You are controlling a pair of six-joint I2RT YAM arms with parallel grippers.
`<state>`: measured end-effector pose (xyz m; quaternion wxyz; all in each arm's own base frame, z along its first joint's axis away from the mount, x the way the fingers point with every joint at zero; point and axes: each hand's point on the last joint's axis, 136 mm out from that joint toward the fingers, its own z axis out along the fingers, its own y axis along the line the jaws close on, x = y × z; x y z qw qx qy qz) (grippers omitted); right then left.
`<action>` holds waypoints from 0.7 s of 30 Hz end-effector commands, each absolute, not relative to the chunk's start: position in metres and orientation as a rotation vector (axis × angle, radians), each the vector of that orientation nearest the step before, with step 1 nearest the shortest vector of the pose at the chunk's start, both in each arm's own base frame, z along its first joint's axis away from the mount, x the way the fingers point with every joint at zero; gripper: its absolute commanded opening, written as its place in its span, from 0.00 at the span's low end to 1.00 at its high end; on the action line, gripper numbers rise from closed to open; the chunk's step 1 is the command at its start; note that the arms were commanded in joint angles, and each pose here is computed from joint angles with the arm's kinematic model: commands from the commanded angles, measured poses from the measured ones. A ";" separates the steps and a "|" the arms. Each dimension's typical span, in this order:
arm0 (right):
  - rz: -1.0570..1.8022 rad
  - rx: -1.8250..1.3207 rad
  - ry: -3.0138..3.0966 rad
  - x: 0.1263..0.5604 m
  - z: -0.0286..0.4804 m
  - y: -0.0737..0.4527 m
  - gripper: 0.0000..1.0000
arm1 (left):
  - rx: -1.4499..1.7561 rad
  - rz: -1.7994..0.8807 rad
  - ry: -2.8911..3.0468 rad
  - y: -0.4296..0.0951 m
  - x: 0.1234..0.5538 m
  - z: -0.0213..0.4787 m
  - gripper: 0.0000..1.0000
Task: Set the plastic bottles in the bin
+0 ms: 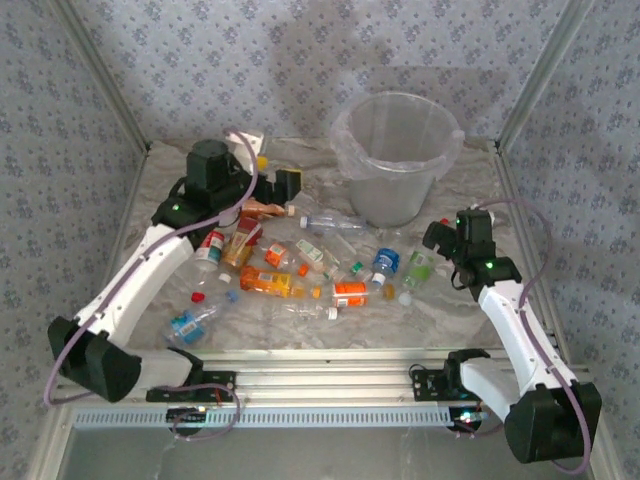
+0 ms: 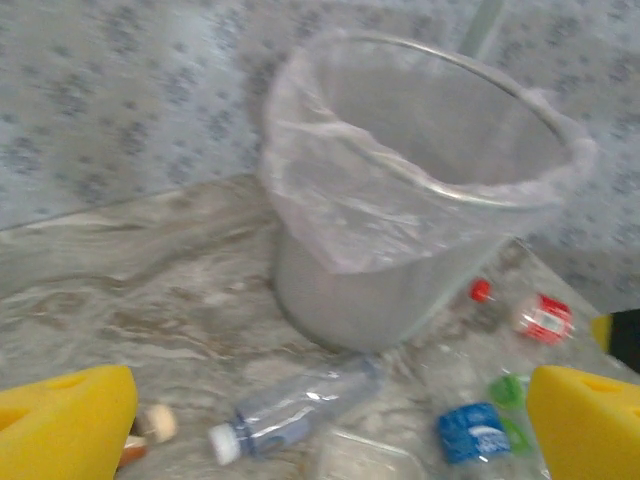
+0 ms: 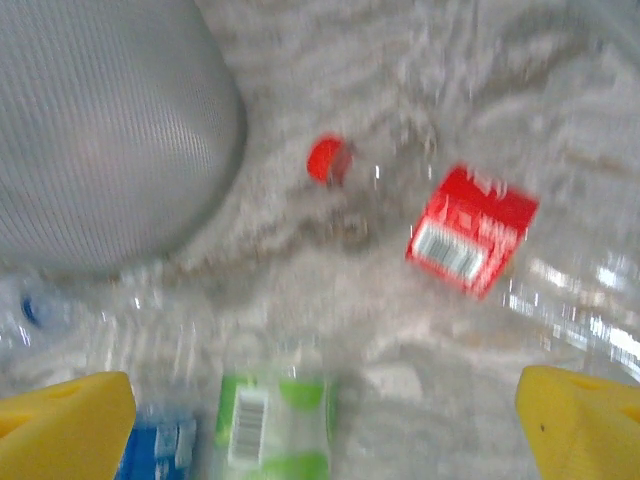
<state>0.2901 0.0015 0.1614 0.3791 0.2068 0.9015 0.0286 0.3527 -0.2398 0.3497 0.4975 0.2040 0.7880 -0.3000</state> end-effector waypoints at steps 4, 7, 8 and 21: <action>0.048 0.726 2.487 0.238 0.141 0.008 1.00 | 0.748 -0.826 2.004 -0.281 0.313 0.324 1.00; -0.011 0.613 2.505 0.227 0.144 0.014 1.00 | 0.794 -0.833 1.984 -0.292 0.299 0.315 0.99; 0.009 0.570 2.508 0.225 0.143 0.018 1.00 | 0.797 -0.811 1.994 -0.292 0.297 0.309 1.00; 0.139 0.554 2.567 0.230 0.126 0.046 1.00 | 0.980 -0.729 2.019 -0.321 0.251 0.272 1.00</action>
